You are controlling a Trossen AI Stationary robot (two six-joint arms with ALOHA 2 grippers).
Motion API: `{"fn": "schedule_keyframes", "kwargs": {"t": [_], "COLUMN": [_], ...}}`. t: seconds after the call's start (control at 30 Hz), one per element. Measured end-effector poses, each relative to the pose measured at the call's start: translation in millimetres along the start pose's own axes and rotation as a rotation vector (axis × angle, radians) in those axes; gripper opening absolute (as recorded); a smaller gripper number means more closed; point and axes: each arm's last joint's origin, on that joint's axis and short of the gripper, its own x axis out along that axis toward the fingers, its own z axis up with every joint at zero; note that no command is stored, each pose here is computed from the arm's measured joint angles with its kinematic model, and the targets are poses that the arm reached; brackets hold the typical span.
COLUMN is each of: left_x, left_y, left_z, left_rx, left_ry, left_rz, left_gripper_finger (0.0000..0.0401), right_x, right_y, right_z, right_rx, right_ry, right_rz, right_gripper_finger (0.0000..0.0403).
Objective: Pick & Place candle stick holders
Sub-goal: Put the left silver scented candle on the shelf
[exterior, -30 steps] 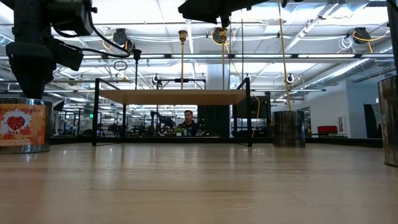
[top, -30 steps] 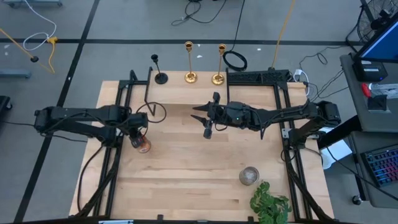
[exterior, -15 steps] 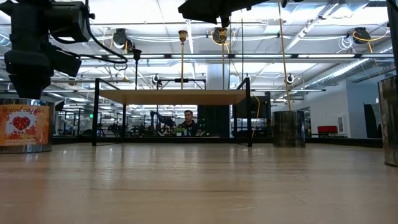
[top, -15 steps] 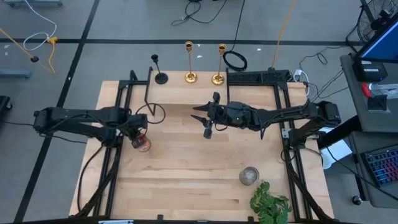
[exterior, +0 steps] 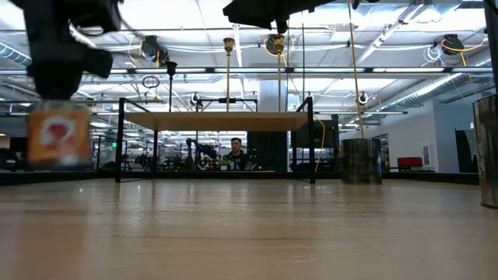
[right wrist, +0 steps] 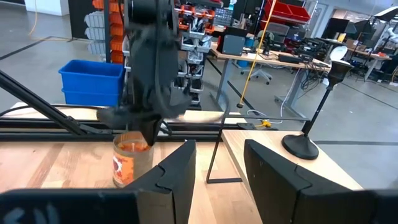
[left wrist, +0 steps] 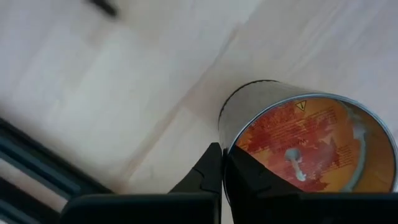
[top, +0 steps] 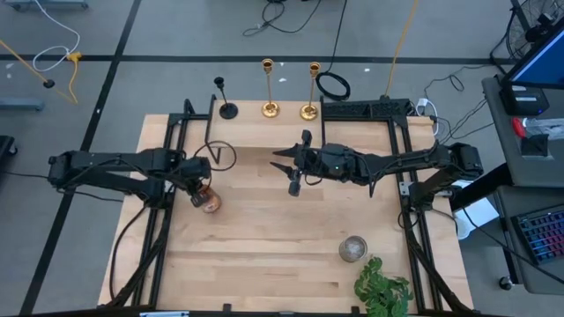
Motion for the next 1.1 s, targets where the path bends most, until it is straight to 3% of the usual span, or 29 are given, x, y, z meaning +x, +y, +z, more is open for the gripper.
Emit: {"fn": "schedule_keyframes", "kwargs": {"t": [0.27,0.47,0.77,1.1], "left_x": [-82.9,-121.3,-131.1,-120.9], "left_y": [-14.0,-22.2,0.9,59.7], "left_z": [40.8,80.1,143.8,161.2], "left_rx": [-0.016,0.017,0.000,-0.164], "left_ry": [-0.302,-0.333,-0.261,-0.165], "left_rz": [-0.010,0.109,0.238,0.286], "left_gripper_finger": [0.0003,0.0003,0.0003,0.0003], "right_x": [0.0,0.0,0.0,0.0], "right_y": [-0.1,-0.1,-0.1,0.0], "right_z": [-1.7,-1.8,-2.2,-2.5], "right_rx": [0.000,0.003,0.002,0.001], "right_ry": [0.017,0.018,0.022,0.026], "right_rz": [0.001,0.001,0.002,0.002], "right_gripper_finger": [0.0132,0.0132,0.0132,0.0132]}}
